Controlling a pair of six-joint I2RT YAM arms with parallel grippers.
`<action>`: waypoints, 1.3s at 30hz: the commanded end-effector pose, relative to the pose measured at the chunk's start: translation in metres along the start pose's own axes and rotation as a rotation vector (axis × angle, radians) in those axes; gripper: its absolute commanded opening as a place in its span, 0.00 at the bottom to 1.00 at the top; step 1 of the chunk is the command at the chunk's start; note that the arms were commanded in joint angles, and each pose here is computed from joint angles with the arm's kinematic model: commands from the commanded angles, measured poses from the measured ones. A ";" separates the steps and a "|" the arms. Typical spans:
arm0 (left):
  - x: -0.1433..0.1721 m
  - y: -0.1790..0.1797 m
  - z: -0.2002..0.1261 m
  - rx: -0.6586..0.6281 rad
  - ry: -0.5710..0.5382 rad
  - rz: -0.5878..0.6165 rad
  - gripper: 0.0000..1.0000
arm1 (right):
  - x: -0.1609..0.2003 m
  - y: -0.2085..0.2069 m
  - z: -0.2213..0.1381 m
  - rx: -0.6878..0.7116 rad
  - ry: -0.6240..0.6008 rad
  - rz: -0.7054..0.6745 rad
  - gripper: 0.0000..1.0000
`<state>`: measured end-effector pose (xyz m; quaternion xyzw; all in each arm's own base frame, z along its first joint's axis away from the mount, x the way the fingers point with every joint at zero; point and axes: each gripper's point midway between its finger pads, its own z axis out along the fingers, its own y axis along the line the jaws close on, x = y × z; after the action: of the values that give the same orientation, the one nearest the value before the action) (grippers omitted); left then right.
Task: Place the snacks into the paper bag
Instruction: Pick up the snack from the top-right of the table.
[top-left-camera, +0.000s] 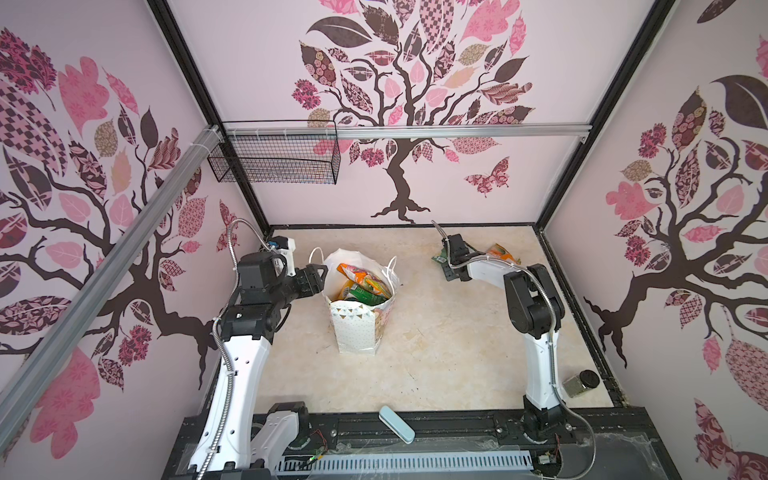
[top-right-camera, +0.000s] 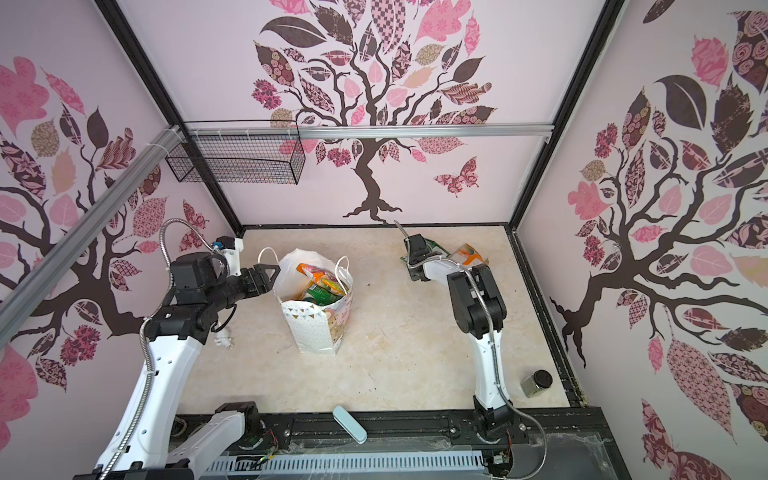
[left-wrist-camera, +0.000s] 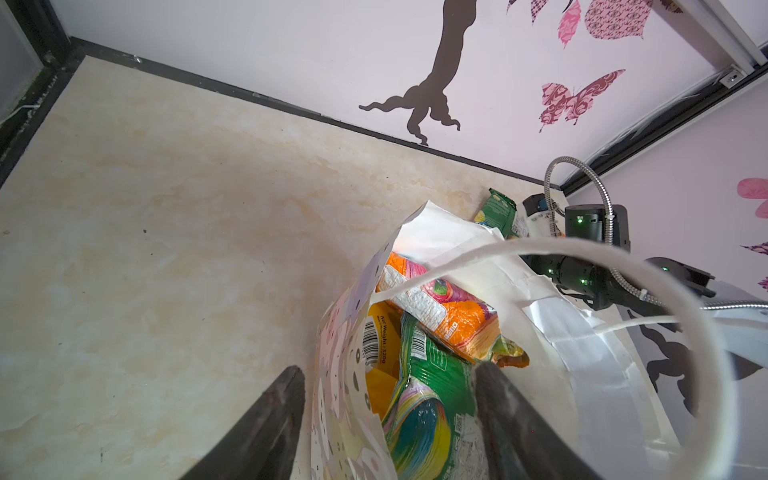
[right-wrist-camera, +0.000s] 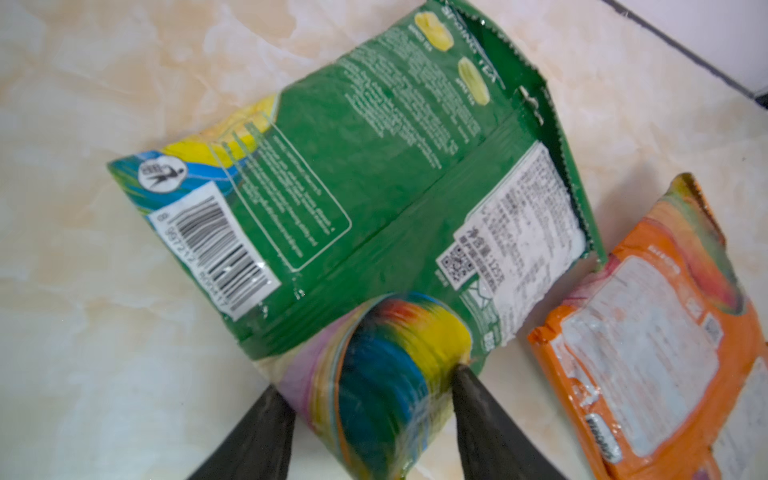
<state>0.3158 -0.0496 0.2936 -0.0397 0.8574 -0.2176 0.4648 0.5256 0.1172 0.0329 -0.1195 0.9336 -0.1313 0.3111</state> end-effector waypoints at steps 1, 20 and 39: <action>0.002 0.001 0.004 0.014 -0.009 -0.007 0.69 | 0.009 -0.003 0.017 0.020 0.039 -0.006 0.50; 0.006 0.003 0.003 0.010 -0.011 0.003 0.69 | -0.004 0.000 -0.012 -0.065 -0.008 0.093 0.00; 0.006 0.007 -0.002 -0.020 -0.039 0.012 0.68 | -0.066 -0.002 -0.168 -0.430 -0.333 0.314 0.00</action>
<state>0.3109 -0.0473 0.2933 -0.0408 0.8502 -0.2115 0.4804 0.4761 0.1573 0.1518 -0.0599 0.9102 0.1022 0.3968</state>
